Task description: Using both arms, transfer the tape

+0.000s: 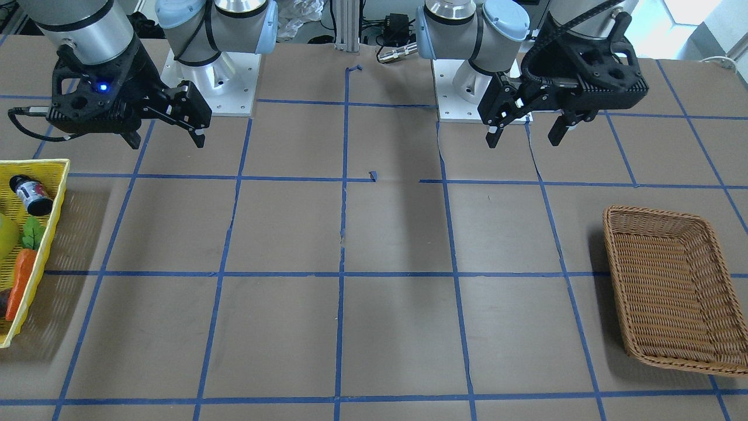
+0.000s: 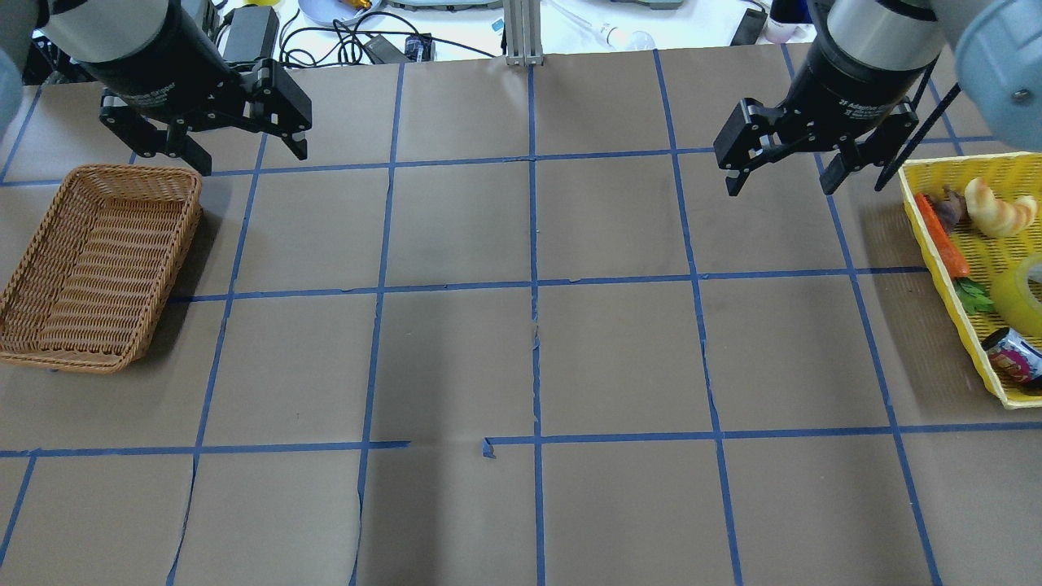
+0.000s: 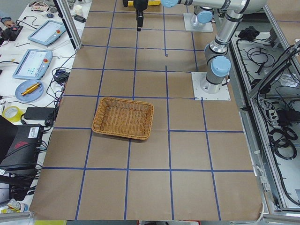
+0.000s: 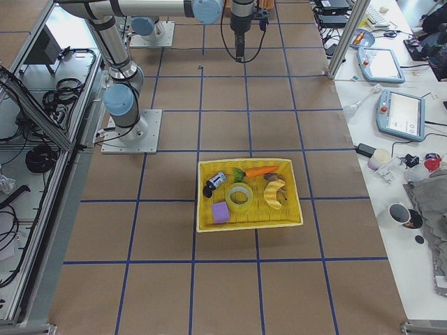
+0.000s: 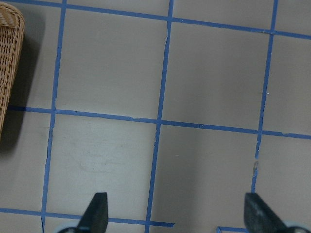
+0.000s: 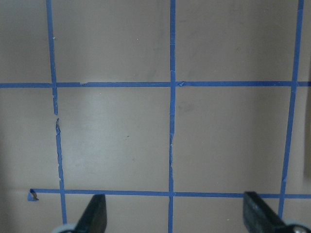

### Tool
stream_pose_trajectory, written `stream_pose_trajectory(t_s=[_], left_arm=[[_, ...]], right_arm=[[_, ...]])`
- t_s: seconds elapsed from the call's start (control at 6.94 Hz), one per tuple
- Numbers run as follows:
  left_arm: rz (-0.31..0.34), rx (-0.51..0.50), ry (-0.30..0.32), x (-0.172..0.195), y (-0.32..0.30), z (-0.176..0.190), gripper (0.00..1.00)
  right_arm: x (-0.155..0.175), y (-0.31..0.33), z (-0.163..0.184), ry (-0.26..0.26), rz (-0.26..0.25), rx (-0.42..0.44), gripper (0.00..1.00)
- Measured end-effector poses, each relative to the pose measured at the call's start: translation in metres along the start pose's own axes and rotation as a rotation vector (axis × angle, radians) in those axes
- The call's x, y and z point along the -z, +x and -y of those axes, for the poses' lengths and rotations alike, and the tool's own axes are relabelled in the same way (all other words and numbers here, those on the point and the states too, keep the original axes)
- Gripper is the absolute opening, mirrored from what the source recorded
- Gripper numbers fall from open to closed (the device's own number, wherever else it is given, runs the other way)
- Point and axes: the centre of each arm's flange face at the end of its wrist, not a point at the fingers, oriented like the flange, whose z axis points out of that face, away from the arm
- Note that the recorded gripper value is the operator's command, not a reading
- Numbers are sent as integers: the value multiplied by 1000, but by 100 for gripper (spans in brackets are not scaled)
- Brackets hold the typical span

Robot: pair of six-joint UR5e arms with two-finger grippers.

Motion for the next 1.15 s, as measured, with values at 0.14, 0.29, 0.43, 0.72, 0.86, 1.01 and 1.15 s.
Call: stream_pose_trajectory(t_s=[0.14, 0.29, 0.43, 0.72, 0.86, 1.01, 1.15], left_arm=[[3, 0, -9, -1, 0, -1, 100], [5, 0, -12, 0, 0, 0, 100], [5, 0, -13, 0, 0, 0, 100], [1, 0, -15, 0, 0, 0, 100], [0, -1, -15, 0, 0, 0, 100], [-1, -1, -14, 0, 0, 0, 100], [-3, -1, -14, 0, 1, 0, 100]], right_arm=[[0, 0, 0, 0, 0, 0, 100], [0, 0, 0, 0, 0, 0, 100], [0, 0, 0, 0, 0, 0, 100], [0, 0, 0, -1, 1, 0, 100], [0, 0, 0, -1, 1, 0, 100], [-1, 0, 0, -1, 2, 0, 100], [-1, 0, 1, -2, 3, 0, 100]])
